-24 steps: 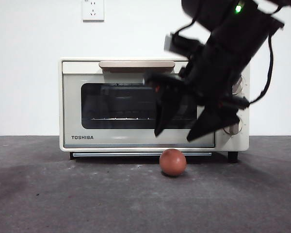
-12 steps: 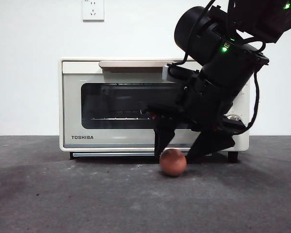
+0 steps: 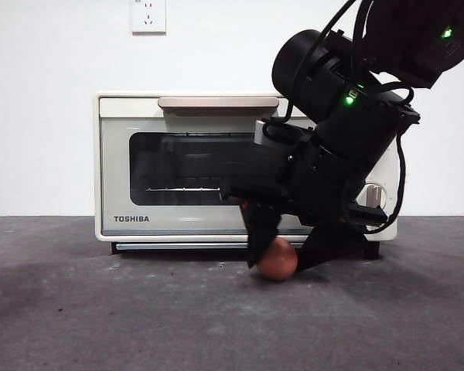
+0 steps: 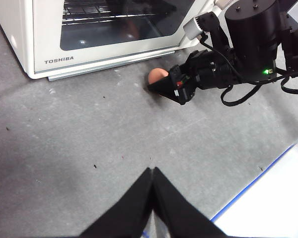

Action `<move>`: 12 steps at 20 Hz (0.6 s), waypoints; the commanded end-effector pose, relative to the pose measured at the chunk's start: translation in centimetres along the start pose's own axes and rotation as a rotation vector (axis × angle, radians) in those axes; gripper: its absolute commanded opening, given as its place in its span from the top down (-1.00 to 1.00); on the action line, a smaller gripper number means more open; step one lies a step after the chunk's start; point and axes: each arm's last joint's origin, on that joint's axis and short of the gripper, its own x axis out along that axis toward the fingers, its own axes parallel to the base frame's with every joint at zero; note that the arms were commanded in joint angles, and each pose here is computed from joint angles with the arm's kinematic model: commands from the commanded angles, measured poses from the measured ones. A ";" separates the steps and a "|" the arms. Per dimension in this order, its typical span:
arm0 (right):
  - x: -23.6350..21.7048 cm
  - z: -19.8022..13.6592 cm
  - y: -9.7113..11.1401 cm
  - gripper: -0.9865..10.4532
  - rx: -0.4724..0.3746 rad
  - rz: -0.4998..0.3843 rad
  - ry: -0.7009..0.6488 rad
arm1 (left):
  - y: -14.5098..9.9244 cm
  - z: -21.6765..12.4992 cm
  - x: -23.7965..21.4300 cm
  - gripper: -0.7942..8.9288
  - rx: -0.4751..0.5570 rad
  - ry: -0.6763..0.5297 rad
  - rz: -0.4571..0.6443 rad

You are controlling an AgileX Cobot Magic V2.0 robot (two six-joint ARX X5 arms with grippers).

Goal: Eggoven

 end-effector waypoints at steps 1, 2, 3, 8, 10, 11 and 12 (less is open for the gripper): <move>0.5 -0.2 0.2 0.61 0.003 -0.012 0.024 | -0.2 0.5 -0.3 0.82 0.033 -0.020 -0.007; 0.5 -0.2 0.2 0.67 0.003 -0.012 0.024 | -0.2 0.5 -0.3 0.82 0.033 -0.021 -0.007; 0.5 -0.2 0.3 0.72 0.003 -0.011 0.022 | -0.2 0.5 -0.3 0.82 0.033 -0.021 -0.007; 0.1 0.0 0.4 0.82 0.003 0.006 0.013 | -0.2 0.7 -0.2 0.82 0.041 -0.034 -0.007; -0.9 0.4 0.7 0.82 -0.001 0.022 0.007 | -0.1 1.1 0.0 0.82 0.045 -0.045 -0.008; -1.8 0.6 1.0 0.82 -0.008 0.030 0.001 | 0.1 1.3 0.2 0.82 0.033 -0.048 -0.008; -2.8 0.8 1.3 0.82 -0.017 0.040 -0.008 | 0.2 1.5 0.5 0.82 0.027 -0.051 -0.008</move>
